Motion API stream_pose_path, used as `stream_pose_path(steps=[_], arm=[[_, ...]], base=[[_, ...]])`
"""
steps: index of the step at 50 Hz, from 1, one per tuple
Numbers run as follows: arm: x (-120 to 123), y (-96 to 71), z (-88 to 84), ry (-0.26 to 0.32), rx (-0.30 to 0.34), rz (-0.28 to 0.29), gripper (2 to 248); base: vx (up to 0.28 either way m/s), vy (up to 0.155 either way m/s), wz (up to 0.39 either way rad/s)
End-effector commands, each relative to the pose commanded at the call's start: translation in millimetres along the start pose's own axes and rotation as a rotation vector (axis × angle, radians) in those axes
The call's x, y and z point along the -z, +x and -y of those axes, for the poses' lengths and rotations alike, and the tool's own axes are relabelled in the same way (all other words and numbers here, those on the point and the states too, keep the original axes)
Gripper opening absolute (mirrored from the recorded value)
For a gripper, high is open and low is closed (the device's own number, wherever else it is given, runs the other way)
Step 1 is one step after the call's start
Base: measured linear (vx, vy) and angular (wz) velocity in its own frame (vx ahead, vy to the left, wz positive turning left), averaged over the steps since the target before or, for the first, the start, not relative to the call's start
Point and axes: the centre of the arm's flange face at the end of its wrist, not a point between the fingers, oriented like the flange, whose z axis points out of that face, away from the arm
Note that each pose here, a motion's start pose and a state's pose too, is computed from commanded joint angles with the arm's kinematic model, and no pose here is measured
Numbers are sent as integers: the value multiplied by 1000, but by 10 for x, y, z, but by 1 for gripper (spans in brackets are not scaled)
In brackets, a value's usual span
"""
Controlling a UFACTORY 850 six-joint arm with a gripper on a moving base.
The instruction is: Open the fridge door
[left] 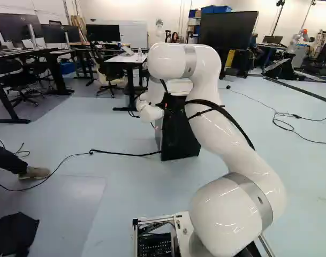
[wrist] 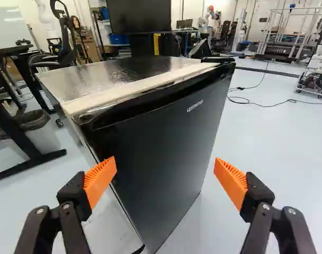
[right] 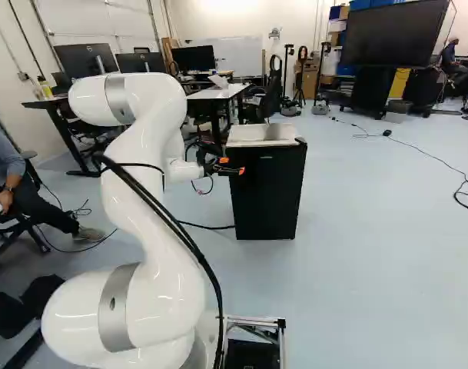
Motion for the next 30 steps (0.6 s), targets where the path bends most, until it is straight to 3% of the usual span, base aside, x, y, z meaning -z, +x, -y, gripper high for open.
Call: stream_pose_path(steps=[14,30], arm=[[146,-28,3,18,15,6,247],[207,-66,194,46,10,0,247]], base=[[0,0,0],[0,0,0]])
